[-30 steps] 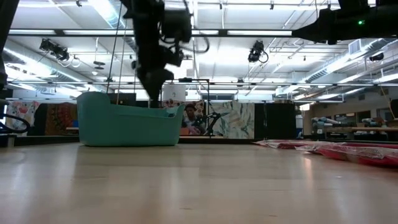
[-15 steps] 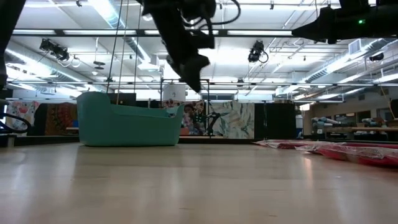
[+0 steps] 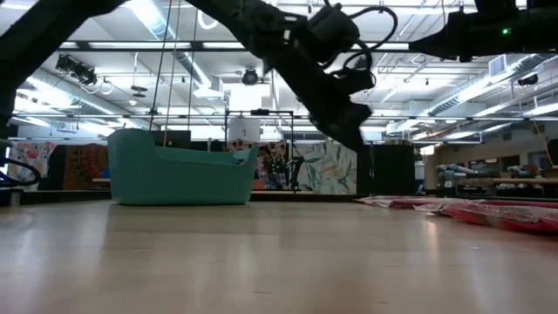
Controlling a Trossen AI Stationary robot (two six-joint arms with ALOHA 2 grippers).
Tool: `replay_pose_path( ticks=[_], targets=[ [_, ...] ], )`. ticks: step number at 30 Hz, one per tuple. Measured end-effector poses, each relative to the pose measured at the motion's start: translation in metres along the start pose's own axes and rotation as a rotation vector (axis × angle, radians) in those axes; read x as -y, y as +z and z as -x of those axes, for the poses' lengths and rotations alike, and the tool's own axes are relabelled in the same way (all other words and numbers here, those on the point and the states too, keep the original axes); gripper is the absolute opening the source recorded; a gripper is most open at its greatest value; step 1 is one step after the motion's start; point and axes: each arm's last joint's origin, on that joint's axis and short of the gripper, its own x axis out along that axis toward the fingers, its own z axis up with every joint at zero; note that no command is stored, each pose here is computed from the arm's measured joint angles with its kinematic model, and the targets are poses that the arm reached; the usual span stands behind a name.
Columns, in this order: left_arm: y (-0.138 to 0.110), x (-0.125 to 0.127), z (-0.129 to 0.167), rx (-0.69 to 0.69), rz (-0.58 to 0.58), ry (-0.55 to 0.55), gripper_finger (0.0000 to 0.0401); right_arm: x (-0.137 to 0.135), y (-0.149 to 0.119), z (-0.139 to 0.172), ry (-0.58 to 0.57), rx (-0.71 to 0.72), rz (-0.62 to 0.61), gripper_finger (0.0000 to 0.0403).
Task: Sort popcorn bags into baskets
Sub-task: Put the popcorn bag into the bin
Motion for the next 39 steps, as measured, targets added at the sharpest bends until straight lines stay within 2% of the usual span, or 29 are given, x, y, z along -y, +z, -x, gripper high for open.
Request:
replay_pose_path(
  ticks=[4, 9, 11, 14, 16, 19, 26, 31, 35, 39],
  targets=[
    [0.000, -0.003, -0.025, 0.103, 0.052, -0.073, 0.0141, 0.000, 0.000, 0.000, -0.004, -0.002, 0.000, 0.0011],
    [-0.006, -0.010, -0.052, 0.118, 0.125, -0.109, 0.0141, 0.000, 0.000, 0.000, -0.008, -0.005, 0.001, 0.0011],
    [-0.008, -0.010, -0.055, 0.089, 0.123, -0.118, 0.0141, 0.001, -0.002, 0.000, -0.048, -0.038, 0.011, 0.0011],
    [-0.012, -0.008, -0.054, 0.031, 0.105, -0.107, 0.0141, 0.003, -0.010, 0.000, -0.175, -0.166, 0.071, 0.0010],
    [-0.013, -0.010, -0.046, -0.029, 0.092, -0.085, 0.0141, 0.005, -0.015, 0.000, -0.239, -0.224, 0.097, 0.0008],
    [-0.006, -0.018, -0.029, -0.068, 0.087, -0.053, 0.0141, 0.006, -0.019, -0.003, -0.255, -0.258, 0.077, 0.0005],
    [-0.012, -0.019, 0.016, -0.094, 0.045, 0.063, 0.0119, 0.005, -0.031, -0.022, -0.118, -0.407, 0.026, 0.0004],
    [-0.024, -0.017, 0.049, -0.095, 0.069, 0.071, 0.0095, 0.010, -0.044, -0.040, -0.088, -0.495, -0.041, 0.0005],
    [-0.021, -0.015, 0.080, -0.047, 0.078, 0.115, 0.0082, 0.011, -0.059, -0.056, -0.073, -0.615, -0.066, 0.0005],
    [-0.021, -0.011, 0.106, -0.055, 0.085, 0.116, 0.0078, 0.012, -0.078, -0.071, -0.063, -0.730, -0.081, 0.0007]
  ],
)
